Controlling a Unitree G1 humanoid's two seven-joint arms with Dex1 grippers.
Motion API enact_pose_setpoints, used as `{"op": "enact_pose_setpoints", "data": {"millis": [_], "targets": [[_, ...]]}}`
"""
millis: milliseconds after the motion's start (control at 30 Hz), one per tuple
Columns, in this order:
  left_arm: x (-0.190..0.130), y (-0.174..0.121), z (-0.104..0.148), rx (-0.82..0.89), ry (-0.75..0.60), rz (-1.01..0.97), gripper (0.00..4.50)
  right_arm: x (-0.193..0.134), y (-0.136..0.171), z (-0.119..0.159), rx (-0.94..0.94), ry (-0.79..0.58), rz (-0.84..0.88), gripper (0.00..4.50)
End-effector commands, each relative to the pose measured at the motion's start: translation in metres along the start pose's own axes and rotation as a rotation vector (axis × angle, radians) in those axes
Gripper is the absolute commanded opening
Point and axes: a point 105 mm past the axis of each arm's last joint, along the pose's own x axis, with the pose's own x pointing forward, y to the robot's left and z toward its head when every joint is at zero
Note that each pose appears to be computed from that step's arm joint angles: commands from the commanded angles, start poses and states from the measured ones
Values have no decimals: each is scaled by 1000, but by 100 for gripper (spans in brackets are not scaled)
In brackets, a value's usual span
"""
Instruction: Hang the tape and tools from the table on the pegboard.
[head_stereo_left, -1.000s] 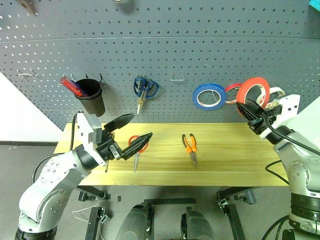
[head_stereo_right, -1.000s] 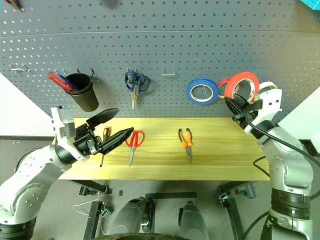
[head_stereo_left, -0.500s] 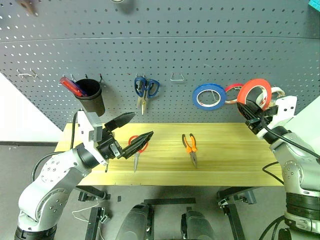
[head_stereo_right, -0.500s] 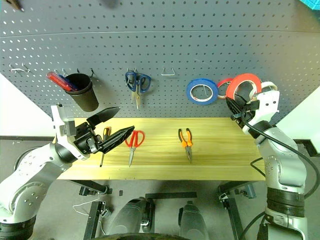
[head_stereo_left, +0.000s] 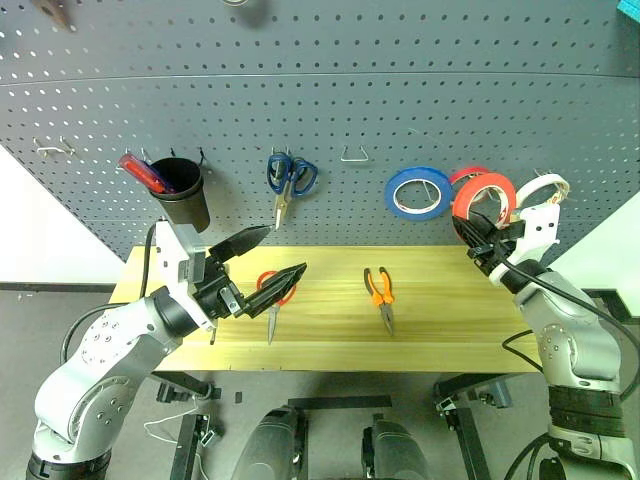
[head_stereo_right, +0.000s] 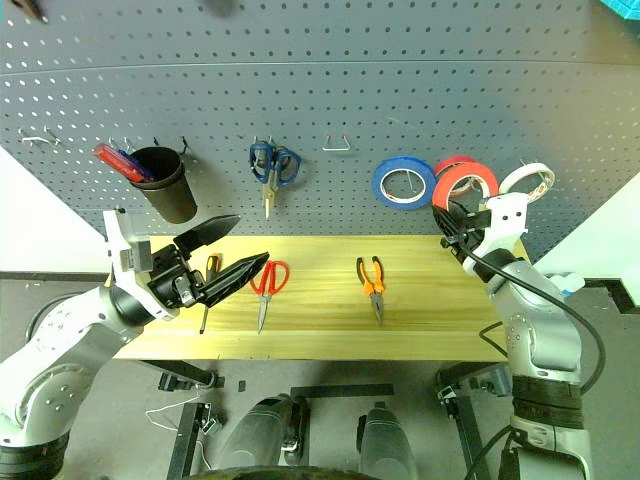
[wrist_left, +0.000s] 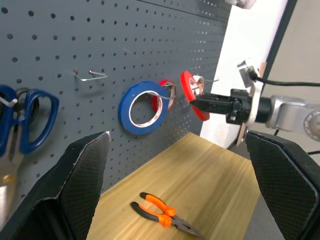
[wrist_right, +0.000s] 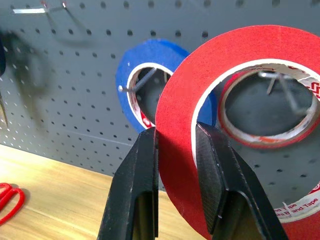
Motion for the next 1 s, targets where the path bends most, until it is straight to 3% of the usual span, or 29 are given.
{"op": "enact_pose_setpoints", "data": {"millis": [33, 633, 1000], "targets": [[3, -9, 13, 36, -31, -33, 450, 5, -2, 16, -31, -67, -1, 69], [1, -8, 13, 37, -28, -22, 450, 28, -12, -2, -45, -35, -26, 69], [0, -6, 10, 34, -28, -20, 450, 25, -18, -3, -68, -1, -36, 441]]}}
